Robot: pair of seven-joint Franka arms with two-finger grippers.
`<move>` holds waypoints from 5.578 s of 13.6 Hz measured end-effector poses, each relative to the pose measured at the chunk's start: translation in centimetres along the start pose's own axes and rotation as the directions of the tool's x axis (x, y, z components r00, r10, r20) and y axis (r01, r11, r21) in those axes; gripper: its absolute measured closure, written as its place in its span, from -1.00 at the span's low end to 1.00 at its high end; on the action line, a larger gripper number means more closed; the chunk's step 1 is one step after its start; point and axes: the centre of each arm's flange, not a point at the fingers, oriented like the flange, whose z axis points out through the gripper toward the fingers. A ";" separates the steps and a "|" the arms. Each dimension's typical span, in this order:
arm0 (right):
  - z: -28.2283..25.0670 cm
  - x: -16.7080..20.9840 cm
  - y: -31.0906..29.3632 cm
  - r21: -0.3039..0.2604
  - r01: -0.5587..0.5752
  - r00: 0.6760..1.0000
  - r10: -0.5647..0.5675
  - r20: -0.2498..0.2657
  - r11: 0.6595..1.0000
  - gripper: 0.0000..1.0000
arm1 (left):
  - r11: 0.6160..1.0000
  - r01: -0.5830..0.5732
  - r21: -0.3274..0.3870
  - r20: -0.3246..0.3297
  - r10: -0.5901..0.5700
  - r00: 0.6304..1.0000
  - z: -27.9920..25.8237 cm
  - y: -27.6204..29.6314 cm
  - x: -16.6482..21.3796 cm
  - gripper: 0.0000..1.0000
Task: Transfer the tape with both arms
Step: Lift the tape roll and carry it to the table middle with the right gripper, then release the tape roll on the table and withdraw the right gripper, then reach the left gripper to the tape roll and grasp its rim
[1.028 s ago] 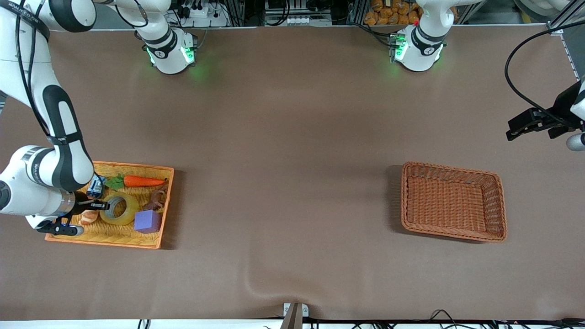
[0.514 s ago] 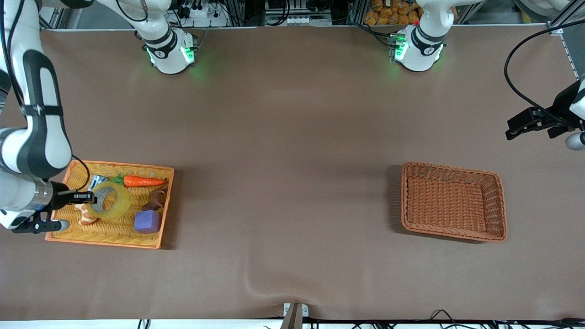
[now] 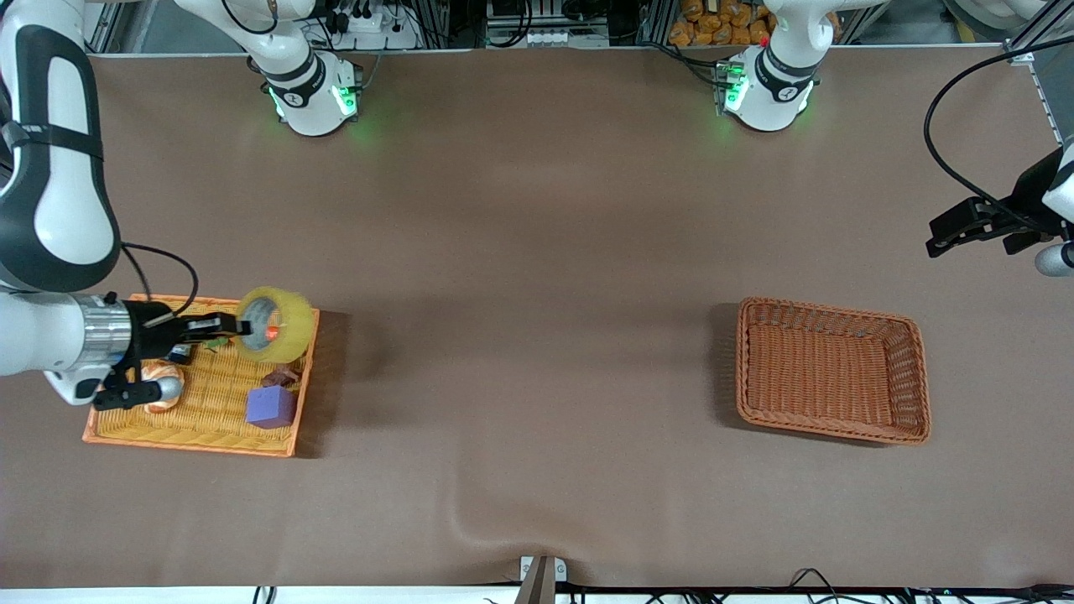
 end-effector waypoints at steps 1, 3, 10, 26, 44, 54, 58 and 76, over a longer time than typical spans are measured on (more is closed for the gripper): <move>0.5 0.2 -1.8 0.047 0.023 1.000 -0.023 0.003 0.999 0.57 | 1.000 0.000 0.000 0.000 0.000 1.000 0.0 0.0 0.0 -1.00; 2.1 0.7 -6.3 0.057 0.086 0.996 -0.086 0.006 0.995 0.57 | 1.000 0.000 0.000 0.000 0.000 1.000 0.0 0.0 0.0 -1.00; 11.9 0.2 -26.4 -0.188 0.081 0.991 -0.099 -0.090 0.979 0.57 | 1.000 -0.001 0.000 0.004 0.001 1.000 0.2 0.1 0.1 -1.00; 40.1 -2.3 -40.7 -0.142 -0.434 0.848 0.351 -0.396 0.890 0.57 | 1.000 -0.003 -0.002 0.006 0.003 1.000 0.8 0.1 0.4 -1.00; 11.8 -1.0 -26.2 -0.452 -0.200 0.973 0.121 -0.198 0.869 -1.00 | 1.000 -0.014 -0.004 0.013 0.014 1.000 1.8 0.7 0.9 -1.00; 0.9 -4.2 1.6 -0.422 -0.005 0.995 -0.037 -0.090 0.906 -1.00 | 1.000 0.015 -0.008 0.029 -0.015 0.999 5.2 1.7 2.1 -1.00; -0.6 -7.6 1.2 -0.428 -0.019 0.993 -0.032 -0.109 0.903 -1.00 | 0.990 0.143 -0.023 0.060 -0.141 0.988 6.7 8.1 1.8 -1.00; -14.5 -14.9 -3.3 -0.332 -0.250 0.942 0.149 -0.302 0.909 -1.00 | 0.842 0.527 0.115 0.193 -0.539 0.820 34.9 34.5 -9.2 -1.00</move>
